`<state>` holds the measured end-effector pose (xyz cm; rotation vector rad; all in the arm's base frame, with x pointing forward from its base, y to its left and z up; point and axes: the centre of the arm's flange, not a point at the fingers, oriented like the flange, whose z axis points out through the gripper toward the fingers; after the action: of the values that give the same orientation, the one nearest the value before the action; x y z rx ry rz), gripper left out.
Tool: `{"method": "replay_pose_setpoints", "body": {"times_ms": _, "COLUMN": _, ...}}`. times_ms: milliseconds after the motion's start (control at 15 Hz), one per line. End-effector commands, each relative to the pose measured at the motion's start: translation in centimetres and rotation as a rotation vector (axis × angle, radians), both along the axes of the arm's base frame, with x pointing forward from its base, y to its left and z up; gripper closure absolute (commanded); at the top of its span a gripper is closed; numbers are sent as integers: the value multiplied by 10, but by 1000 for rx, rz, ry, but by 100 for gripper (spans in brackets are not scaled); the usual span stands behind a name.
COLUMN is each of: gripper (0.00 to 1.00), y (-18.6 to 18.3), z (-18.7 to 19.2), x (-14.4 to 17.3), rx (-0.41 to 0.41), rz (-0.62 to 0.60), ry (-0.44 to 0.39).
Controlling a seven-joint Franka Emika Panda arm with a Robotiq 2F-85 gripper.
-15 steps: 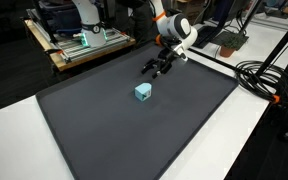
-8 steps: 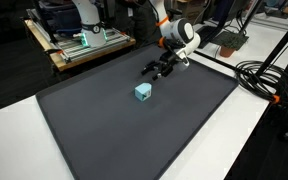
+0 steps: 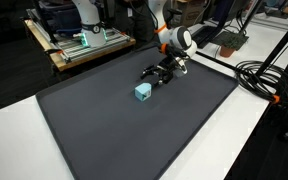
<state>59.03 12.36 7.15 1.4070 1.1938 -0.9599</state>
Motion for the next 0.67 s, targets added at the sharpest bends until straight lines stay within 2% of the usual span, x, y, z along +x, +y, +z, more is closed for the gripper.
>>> {"method": "replay_pose_setpoints", "body": {"times_ms": 0, "gripper": 0, "y": -4, "z": -6, "x": 10, "rx": 0, "rz": 43, "ry": 59}}
{"method": "replay_pose_setpoints", "body": {"times_ms": 600, "gripper": 0, "y": -15, "z": -18, "x": 18, "rx": 32, "rz": 45, "ry": 133}}
